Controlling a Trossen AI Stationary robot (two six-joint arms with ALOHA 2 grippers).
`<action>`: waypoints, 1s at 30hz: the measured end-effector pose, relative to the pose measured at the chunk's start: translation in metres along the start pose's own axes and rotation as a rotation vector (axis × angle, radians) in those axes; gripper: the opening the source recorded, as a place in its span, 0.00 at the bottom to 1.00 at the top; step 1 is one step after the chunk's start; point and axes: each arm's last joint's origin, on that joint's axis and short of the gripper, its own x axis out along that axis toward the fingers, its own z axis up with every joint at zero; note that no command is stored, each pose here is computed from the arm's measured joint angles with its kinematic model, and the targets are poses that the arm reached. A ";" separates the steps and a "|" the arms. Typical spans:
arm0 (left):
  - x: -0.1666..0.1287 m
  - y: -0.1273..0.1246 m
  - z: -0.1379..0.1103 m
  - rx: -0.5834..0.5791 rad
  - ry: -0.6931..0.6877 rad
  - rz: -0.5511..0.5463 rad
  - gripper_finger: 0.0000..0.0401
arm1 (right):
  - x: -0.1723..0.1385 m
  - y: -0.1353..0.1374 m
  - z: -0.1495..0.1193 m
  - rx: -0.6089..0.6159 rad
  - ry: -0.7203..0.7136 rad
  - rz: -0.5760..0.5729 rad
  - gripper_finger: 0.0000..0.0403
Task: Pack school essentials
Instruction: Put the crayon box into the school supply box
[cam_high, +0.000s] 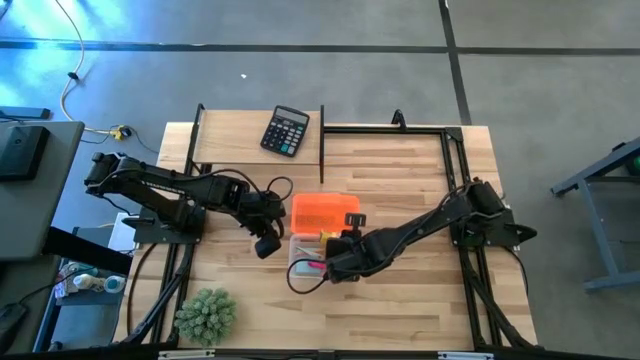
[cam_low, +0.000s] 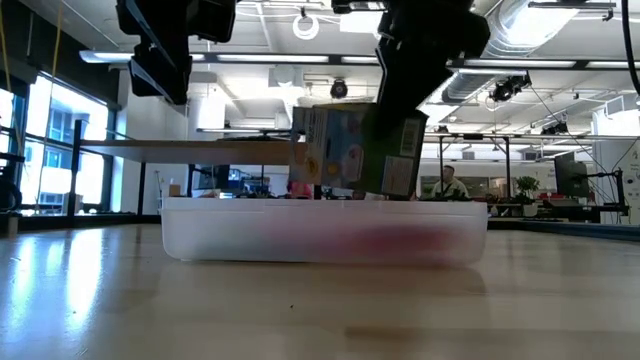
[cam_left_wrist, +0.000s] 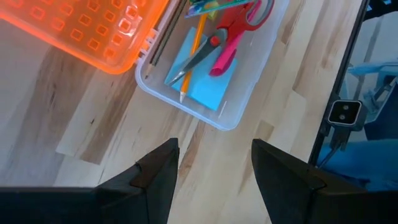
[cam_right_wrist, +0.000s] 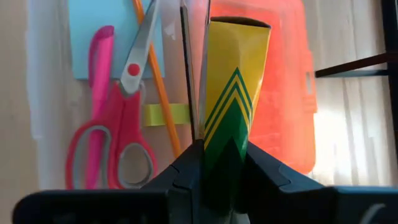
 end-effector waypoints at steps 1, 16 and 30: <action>0.000 0.000 0.000 0.000 -0.004 0.005 0.48 | 0.001 0.001 0.000 -0.013 0.001 -0.007 0.18; 0.000 0.000 0.000 0.000 -0.007 0.008 0.48 | 0.004 0.001 0.000 -0.122 0.000 -0.026 0.18; 0.000 0.000 0.000 0.002 -0.007 0.008 0.48 | 0.005 -0.001 0.001 -0.093 0.007 -0.021 0.18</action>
